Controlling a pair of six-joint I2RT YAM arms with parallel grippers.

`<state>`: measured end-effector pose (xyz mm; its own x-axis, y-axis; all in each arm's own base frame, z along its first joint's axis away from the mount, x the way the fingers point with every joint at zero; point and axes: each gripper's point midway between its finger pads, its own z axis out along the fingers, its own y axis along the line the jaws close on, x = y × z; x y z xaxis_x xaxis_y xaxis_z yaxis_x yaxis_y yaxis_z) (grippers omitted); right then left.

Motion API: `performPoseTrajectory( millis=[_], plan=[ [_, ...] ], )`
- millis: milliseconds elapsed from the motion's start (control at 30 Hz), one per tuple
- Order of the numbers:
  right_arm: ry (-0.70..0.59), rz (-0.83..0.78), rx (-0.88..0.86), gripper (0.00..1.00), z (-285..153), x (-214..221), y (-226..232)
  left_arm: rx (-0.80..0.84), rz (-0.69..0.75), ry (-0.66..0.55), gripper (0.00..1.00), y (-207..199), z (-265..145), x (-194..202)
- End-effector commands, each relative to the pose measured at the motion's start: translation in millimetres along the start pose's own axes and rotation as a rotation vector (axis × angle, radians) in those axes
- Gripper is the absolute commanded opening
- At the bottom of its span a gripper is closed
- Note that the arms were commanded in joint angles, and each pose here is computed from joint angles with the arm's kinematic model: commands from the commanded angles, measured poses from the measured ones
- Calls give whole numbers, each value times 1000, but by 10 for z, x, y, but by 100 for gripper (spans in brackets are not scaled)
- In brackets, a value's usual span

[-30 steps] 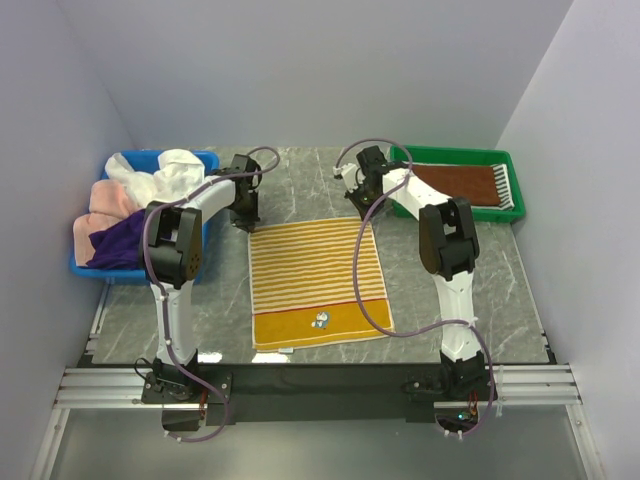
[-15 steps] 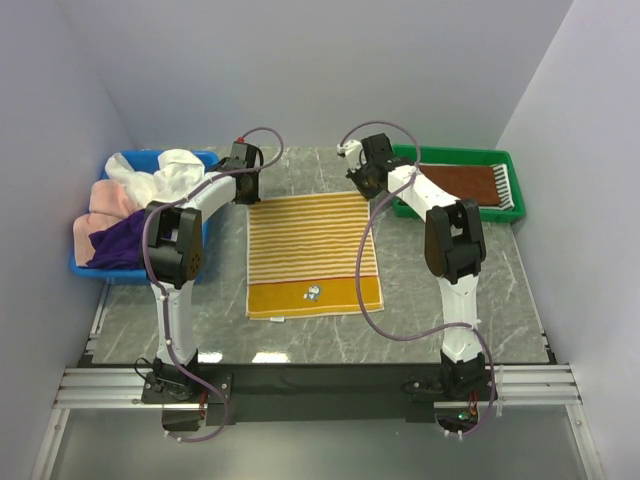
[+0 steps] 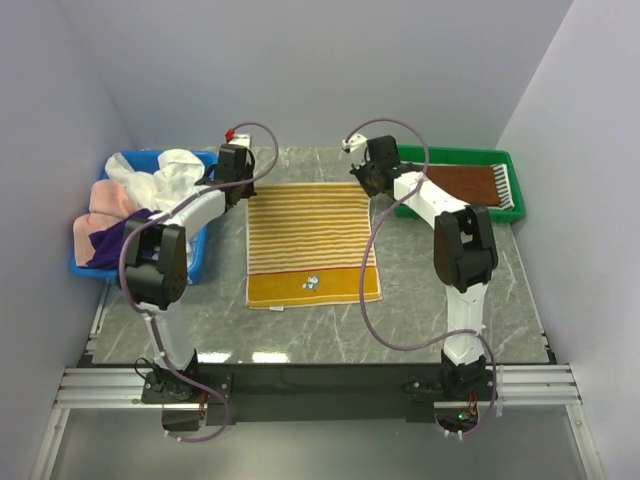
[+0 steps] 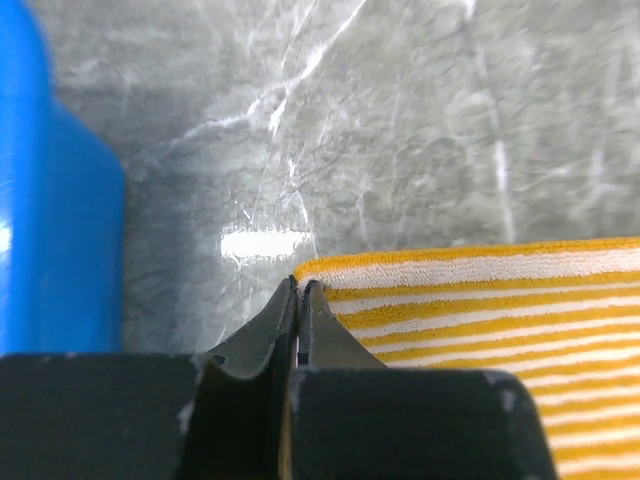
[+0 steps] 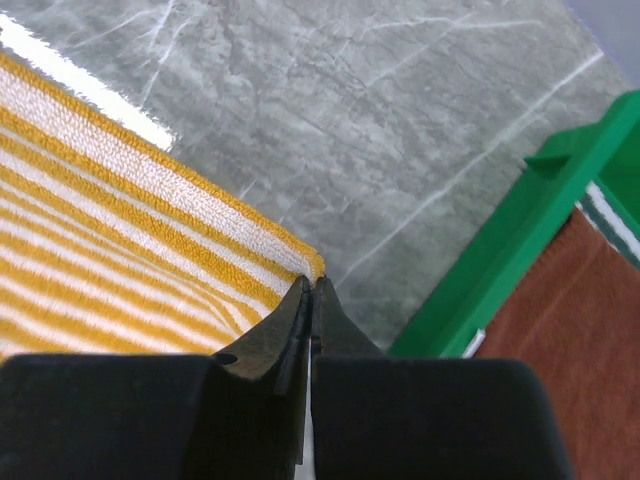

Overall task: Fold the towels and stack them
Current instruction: Fold the towel

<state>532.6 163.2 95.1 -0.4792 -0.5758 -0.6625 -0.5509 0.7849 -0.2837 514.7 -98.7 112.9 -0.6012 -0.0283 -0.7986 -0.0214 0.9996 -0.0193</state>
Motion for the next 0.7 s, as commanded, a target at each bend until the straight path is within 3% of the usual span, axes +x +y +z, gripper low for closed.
performPoseTrajectory(
  millis=[0,267,667],
  plan=[
    [-75,25,162,0,-422,-163,-433,-71,-23,-152,1,260,-271,-377],
    [-85,38,186,0,-720,90,-215,-50,-89,-159,1,282,-629,-82],
    [-118,88,286,0,-1203,510,103,-56,-202,-273,1,257,-1212,141]
  ],
)
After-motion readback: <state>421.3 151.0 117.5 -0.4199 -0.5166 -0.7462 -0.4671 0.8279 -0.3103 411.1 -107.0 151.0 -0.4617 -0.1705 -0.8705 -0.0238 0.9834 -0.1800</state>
